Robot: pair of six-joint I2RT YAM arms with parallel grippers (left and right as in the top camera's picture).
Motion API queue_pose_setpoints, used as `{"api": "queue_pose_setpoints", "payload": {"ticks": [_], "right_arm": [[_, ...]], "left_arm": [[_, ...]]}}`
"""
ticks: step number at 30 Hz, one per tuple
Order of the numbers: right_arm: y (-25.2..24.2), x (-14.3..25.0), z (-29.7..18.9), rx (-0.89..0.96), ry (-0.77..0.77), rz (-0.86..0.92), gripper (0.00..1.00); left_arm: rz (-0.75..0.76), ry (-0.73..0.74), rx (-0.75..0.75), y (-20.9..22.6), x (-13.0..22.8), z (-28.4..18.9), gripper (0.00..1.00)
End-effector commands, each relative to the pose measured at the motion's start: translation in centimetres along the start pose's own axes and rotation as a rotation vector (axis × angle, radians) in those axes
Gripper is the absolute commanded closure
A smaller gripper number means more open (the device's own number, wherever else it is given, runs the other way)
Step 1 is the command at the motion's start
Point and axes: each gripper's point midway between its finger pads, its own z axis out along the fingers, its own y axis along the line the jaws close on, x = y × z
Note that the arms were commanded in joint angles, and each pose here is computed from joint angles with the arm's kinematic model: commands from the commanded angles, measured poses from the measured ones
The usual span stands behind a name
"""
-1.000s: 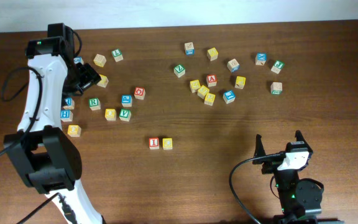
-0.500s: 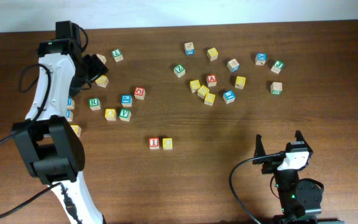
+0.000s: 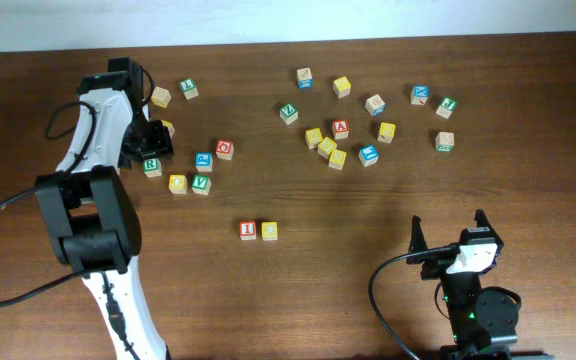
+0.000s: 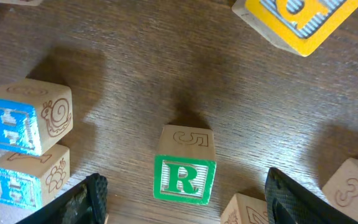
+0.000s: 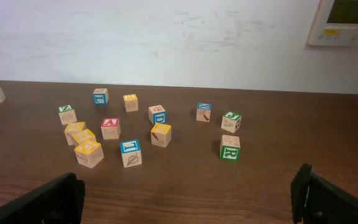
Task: Spell out ICRA
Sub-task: 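Lower the left gripper and grasp the green R block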
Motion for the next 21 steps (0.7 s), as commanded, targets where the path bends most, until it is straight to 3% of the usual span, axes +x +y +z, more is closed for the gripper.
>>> {"api": "queue_pose_setpoints", "payload": {"ticks": [1,4,8,15,21], "right_arm": [[-0.1,0.2,0.0,0.005,0.003,-0.003,0.02],[-0.1,0.2,0.0,0.005,0.003,-0.003,0.02],[-0.1,0.2,0.0,0.005,0.003,-0.003,0.02],[-0.1,0.2,0.0,0.005,0.003,-0.003,0.02],[-0.1,0.2,0.0,0.005,0.003,-0.003,0.02]], "left_arm": [[0.035,0.0,-0.011,0.0,-0.4,1.2,0.27],[0.043,0.007,0.009,-0.5,-0.5,2.2,0.36],[0.054,0.015,0.014,-0.8,-0.7,3.7,0.41],[0.053,0.011,0.014,-0.9,-0.9,3.8,0.68],[0.054,0.023,0.012,-0.8,-0.6,3.8,0.68]]}}
